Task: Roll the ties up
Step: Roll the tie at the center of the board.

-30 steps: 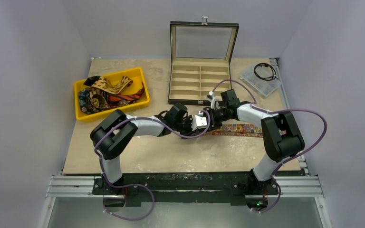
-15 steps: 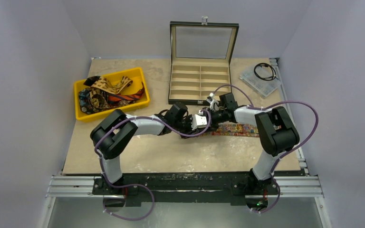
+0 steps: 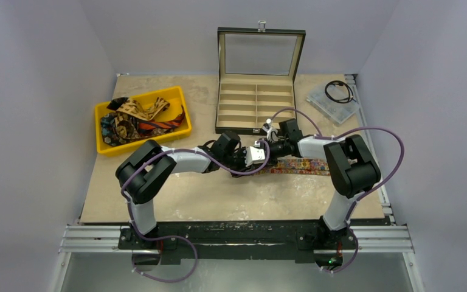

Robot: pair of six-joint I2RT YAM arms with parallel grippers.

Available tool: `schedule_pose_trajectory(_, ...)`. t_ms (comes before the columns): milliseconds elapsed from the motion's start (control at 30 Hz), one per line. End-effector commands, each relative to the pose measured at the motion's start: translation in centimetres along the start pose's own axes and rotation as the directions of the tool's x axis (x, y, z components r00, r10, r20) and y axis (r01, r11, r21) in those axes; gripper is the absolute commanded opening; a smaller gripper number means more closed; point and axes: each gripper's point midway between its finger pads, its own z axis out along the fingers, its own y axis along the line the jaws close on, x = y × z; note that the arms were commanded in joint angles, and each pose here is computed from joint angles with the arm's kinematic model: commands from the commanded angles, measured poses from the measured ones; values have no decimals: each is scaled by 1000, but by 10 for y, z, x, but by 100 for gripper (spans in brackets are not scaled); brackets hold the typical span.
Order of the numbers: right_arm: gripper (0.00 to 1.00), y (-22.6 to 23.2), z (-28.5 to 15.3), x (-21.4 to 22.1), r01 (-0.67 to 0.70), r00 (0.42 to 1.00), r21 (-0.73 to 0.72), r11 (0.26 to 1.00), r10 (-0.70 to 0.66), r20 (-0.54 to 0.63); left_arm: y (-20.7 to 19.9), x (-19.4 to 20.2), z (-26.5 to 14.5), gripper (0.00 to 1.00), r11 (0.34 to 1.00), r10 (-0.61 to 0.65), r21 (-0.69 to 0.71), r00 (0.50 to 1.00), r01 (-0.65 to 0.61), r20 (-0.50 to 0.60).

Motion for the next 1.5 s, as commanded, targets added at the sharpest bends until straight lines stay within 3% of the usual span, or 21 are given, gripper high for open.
schedule_pose_trajectory(0, 11, -13, 1, 9, 50, 996, 46, 998, -47, -74, -27, 76, -2, 26, 993, -90, 52, 966, 105, -244)
schedule_pose_trajectory(67, 0, -19, 2, 8, 68, 995, 72, 995, -63, -72, -27, 74, -2, 27, 992, -97, 53, 966, 113, -239)
schedule_pose_trajectory(133, 0, -26, 3, 7, 78, 995, 104, 992, -70, -77, -28, 70, -2, 31, 991, -108, 57, 969, 123, -222)
schedule_pose_trajectory(200, 0, -36, 3, 7, 84, 994, 142, 986, -73, -82, -29, 64, -3, 42, 989, -116, 66, 975, 130, -188)
schedule_pose_trajectory(267, 0, -46, 2, 8, 99, 993, 184, 978, -83, -89, -26, 54, -3, 52, 990, -121, 58, 984, 130, -130)
schedule_pose_trajectory(367, 0, -59, 0, 10, 103, 992, 246, 964, -81, -97, -24, 38, -7, 59, 990, -126, 58, 992, 127, -20)
schedule_pose_trajectory(533, 0, -68, -2, 12, 109, 991, 287, 952, -81, -107, -23, 12, -13, 61, 993, -110, 47, 981, 104, 158)
schedule_pose_trajectory(667, 0, -74, -5, 14, 99, 991, 307, 946, -66, -116, -19, 7, -15, 61, 998, -65, 7, 969, 66, 237)
schedule_pose_trajectory(967, 0, -81, -7, 15, 84, 990, 305, 949, -43, -138, -1, 0, -2, 62, 998, 5, -65, 957, 15, 292)
schedule_pose_trajectory(1133, 0, -76, -6, 18, 88, 988, 277, 957, -49, -147, 5, -13, -5, 75, 996, 25, -87, 949, 3, 315)
schedule_pose_trajectory(1233, 0, -72, -5, 19, 90, 988, 262, 961, -52, -147, 6, -8, -2, 72, 997, 43, -80, 961, -22, 275)
schedule_pose_trajectory(1467, 0, -66, -3, 19, 87, 987, 237, 968, -52, -151, 1, -10, 6, 49, 989, 134, -97, 959, -113, 249)
